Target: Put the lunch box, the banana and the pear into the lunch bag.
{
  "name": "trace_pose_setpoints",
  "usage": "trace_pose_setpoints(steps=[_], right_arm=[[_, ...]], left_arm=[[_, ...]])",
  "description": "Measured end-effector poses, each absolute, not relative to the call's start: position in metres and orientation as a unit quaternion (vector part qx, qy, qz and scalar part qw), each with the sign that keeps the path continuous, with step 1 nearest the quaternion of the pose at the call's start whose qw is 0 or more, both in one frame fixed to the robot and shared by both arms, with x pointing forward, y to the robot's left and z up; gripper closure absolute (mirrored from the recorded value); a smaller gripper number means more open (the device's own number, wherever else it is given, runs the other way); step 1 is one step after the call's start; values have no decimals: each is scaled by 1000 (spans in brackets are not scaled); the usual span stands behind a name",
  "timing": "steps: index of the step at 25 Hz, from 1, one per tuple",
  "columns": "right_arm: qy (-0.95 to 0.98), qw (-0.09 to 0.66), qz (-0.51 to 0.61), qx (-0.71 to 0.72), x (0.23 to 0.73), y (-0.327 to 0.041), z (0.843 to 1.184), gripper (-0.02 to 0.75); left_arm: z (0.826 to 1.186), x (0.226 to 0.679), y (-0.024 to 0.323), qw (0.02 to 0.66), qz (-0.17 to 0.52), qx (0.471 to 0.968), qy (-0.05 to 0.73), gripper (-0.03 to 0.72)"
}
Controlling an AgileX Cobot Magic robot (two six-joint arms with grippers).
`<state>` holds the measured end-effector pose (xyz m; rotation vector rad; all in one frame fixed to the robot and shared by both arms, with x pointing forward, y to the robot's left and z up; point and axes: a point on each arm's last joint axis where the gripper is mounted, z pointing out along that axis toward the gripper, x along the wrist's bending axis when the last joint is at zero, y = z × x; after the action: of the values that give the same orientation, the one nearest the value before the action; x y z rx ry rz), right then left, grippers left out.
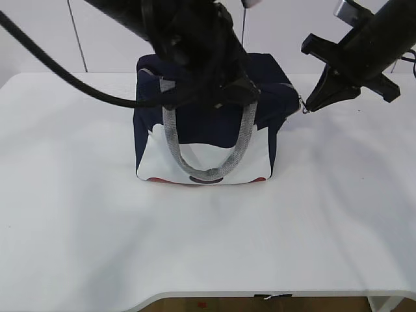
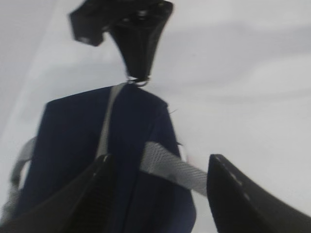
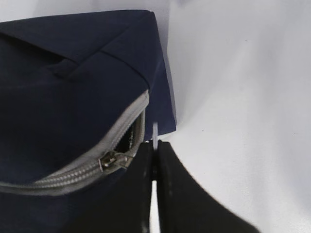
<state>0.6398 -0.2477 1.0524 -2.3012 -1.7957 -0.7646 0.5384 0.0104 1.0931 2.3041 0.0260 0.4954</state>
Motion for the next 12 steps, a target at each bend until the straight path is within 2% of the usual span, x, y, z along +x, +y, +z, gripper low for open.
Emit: trace_pose_setpoints(steps=[6,12], right_arm=[[-593,64,-254,-761,640,-247,1053,731],[-587,79,-264,-762,640,-245,1054,731]], left_arm=[[1077,548,-2,337,139,931,-25,231],[1070,557,-2,312,170,934,-39,300]])
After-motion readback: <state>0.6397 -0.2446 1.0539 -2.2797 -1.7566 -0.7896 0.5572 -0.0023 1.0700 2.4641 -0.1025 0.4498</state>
